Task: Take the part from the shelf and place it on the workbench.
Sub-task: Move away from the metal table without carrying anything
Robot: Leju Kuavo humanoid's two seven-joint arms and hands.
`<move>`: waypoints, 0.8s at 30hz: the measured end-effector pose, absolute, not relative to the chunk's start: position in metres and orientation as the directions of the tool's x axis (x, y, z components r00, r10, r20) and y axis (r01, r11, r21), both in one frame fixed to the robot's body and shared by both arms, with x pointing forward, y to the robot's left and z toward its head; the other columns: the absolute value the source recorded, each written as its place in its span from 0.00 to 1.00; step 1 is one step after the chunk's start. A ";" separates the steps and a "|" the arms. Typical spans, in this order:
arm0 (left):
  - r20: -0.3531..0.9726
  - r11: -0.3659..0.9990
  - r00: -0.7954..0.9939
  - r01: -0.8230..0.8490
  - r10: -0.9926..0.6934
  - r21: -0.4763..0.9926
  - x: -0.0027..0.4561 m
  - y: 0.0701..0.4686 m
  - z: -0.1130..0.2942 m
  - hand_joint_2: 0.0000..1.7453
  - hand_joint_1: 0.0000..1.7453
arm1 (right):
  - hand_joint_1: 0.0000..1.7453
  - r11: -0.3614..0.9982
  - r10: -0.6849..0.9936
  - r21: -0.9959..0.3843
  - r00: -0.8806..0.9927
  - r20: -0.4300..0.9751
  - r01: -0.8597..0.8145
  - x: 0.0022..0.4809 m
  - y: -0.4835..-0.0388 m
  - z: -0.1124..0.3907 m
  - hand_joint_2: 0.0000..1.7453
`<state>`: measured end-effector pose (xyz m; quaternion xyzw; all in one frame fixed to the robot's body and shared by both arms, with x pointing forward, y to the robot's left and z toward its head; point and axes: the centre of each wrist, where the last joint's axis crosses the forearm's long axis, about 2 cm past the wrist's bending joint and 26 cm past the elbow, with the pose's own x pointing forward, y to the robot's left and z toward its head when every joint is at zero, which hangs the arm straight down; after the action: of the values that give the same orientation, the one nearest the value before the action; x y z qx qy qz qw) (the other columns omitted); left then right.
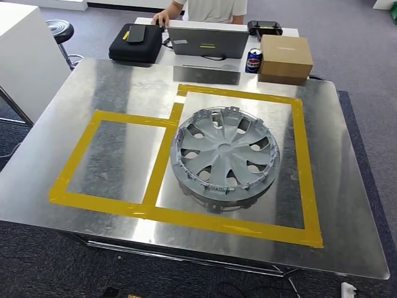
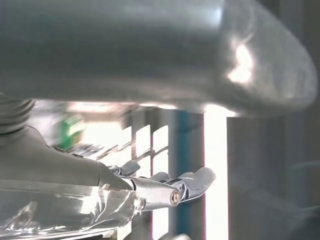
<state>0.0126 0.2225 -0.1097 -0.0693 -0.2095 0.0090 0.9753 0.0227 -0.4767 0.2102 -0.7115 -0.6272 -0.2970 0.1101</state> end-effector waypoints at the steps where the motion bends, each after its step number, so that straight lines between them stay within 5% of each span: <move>1: 0.405 0.990 0.913 0.010 0.049 -0.142 0.013 0.221 -0.109 0.00 0.00 | 0.00 -0.245 0.777 0.203 0.067 0.626 0.948 0.021 -0.477 0.193 0.00; 6: 0.401 0.988 0.914 -0.002 0.065 -0.154 0.015 0.217 -0.109 0.00 0.00 | 0.00 -0.434 0.434 -0.109 0.314 0.844 0.894 0.017 -0.463 0.085 0.00; 12: 0.401 0.987 0.912 -0.021 0.083 -0.157 0.013 0.215 -0.109 0.00 0.00 | 0.00 -0.346 -0.135 -0.517 0.503 0.853 0.783 -0.006 -0.420 0.003 0.00; 15: 0.414 0.987 0.905 -0.030 0.093 -0.157 0.012 0.215 -0.109 0.00 0.00 | 0.00 -0.050 -0.463 -0.657 0.565 0.683 0.753 -0.005 -0.384 -0.048 0.00; 19: 0.432 0.987 0.898 -0.014 0.082 -0.158 0.013 0.218 -0.109 0.00 0.00 | 0.00 0.577 -0.556 -0.503 0.761 0.334 0.643 0.018 -0.326 -0.095 0.00; 24: 0.430 0.988 0.899 -0.010 0.075 -0.151 0.011 0.223 -0.110 0.00 0.00 | 0.00 0.751 -0.507 -0.383 0.841 0.189 0.538 0.023 -0.291 -0.108 0.00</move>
<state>0.0107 0.2227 -0.1098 -0.0727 -0.2231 0.0218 0.9718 0.0226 -0.2914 -0.1078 -0.2156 -0.0365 -0.2794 0.9350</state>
